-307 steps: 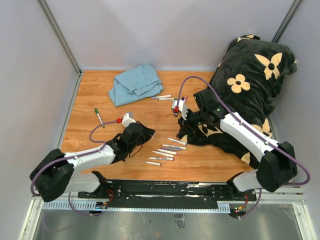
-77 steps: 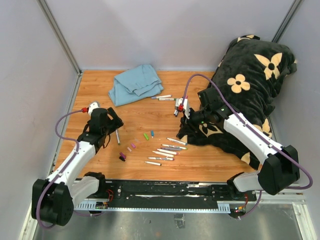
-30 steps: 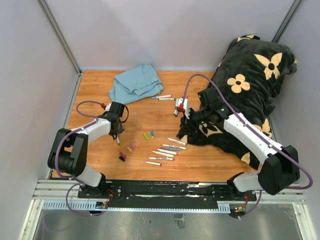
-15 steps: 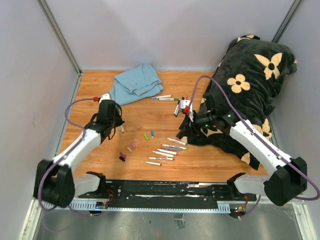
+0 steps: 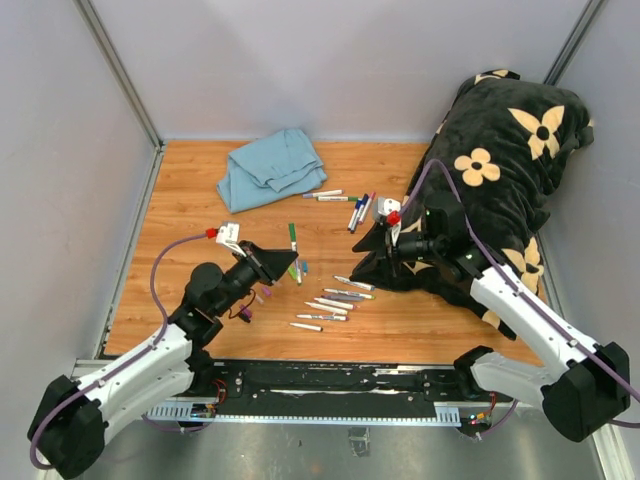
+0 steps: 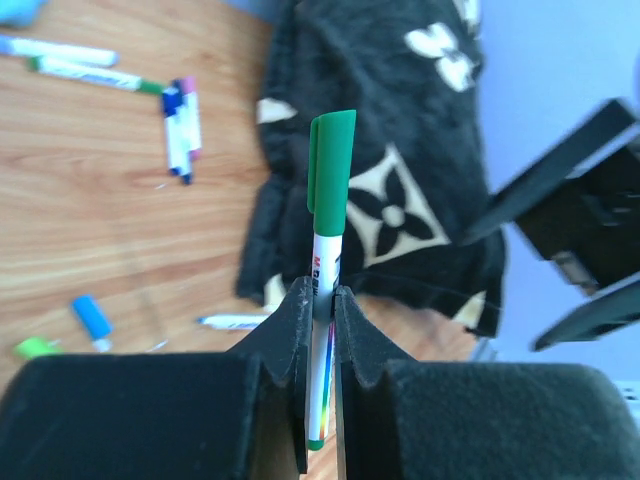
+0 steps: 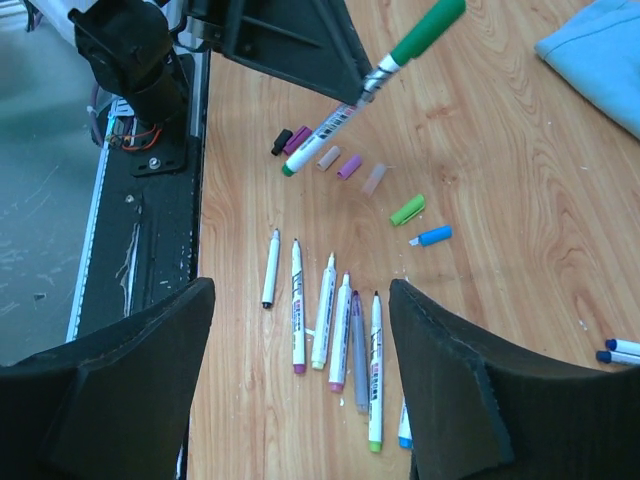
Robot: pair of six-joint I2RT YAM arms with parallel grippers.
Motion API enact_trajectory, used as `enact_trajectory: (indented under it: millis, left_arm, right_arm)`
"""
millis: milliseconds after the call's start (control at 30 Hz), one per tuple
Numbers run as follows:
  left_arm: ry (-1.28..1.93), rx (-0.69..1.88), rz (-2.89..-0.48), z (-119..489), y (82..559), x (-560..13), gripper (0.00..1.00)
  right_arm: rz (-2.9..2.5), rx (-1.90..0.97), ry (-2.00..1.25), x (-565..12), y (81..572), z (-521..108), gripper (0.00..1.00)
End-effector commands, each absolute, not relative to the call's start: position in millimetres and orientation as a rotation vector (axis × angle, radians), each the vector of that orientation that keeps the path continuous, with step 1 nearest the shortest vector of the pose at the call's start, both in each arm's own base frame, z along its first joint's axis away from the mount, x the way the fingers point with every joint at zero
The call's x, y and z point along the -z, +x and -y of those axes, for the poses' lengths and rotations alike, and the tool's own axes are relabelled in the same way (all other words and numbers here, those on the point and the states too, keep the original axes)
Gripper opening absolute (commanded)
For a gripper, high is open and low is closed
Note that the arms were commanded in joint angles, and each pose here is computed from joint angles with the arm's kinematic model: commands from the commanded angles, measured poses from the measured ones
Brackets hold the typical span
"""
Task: Open the pen caps
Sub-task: Pick up the pen from the center of the board.
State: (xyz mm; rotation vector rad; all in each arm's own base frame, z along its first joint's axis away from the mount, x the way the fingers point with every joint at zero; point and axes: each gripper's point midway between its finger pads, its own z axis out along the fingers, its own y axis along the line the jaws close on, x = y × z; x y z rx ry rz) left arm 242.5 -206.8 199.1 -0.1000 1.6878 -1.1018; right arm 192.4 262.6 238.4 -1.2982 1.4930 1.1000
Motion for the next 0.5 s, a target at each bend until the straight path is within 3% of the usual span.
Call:
enact_trajectory:
  millis: [0,467]
  left_arm:
    - [-0.126,1.233,-1.395,219.1,232.1,-264.8,0.0]
    - [-0.149,1.215,-1.266,262.7,229.6,-286.5,0.0]
  right_arm:
    - [-1.525,-1.167,-1.146,-243.7,204.9,-267.8,0.72]
    - [-1.652,-1.335,-0.977,-235.4,198.7,-291.5,0.68]
